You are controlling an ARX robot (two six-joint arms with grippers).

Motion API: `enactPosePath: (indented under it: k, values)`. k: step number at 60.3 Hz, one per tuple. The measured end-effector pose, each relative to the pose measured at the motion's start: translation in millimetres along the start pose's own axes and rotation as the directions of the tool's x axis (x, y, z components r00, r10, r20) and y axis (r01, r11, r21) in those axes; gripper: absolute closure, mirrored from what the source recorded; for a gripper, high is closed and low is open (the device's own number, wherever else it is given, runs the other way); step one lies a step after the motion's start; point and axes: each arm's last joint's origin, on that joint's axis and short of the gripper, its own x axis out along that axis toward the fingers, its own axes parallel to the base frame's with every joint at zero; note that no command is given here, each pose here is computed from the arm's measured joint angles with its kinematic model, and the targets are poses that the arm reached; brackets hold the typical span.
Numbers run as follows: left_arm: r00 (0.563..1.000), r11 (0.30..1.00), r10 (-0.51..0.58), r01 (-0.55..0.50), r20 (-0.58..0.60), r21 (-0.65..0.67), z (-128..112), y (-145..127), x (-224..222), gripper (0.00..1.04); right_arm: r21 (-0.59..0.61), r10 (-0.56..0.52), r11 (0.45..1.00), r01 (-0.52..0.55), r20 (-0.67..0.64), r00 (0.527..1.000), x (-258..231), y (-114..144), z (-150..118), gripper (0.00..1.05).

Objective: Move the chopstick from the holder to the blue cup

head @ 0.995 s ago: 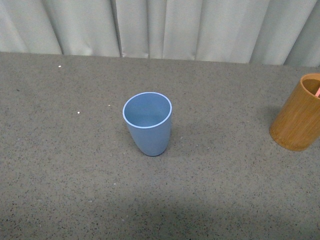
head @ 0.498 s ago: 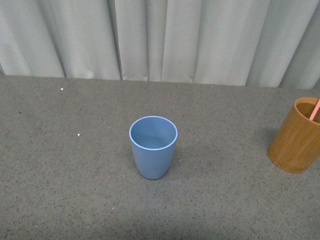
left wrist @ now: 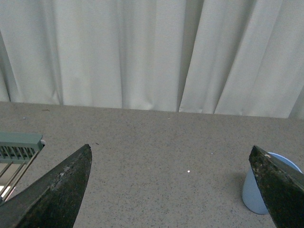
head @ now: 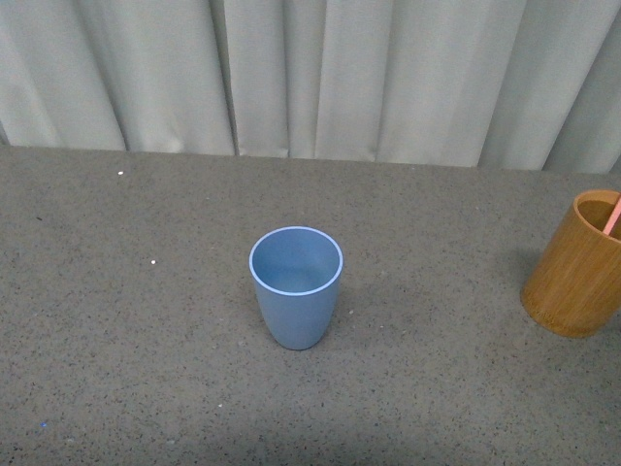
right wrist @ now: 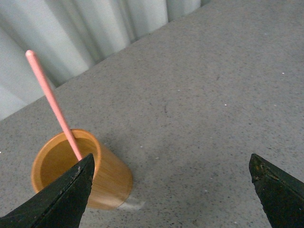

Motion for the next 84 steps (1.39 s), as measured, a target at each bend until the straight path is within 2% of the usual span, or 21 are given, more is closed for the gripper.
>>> enactPosePath:
  k: [7, 30, 46, 84]
  values:
    - [1.0, 1.0, 0.0, 0.0, 0.0, 0.0, 0, 0, 0, 0.07, -0.026, 0.002, 1.0, -0.002, -0.015, 1.0, 11, 12, 6, 0.1]
    - [1.0, 1.0, 0.0, 0.0, 0.0, 0.0, 0, 0, 0, 0.07, 0.007, 0.012, 1.0, -0.011, -0.109, 0.994, 43, 6, 7, 0.1]
    - [1.0, 1.0, 0.0, 0.0, 0.0, 0.0, 0, 0, 0, 0.07, -0.011, 0.083, 0.996, -0.084, -0.083, 0.993, 46, 27, 25, 0.1]
    - [1.0, 1.0, 0.0, 0.0, 0.0, 0.0, 0, 0, 0, 0.07, -0.084, 0.118, 0.988, -0.131, -0.145, 0.982, 91, 65, 22, 0.1]
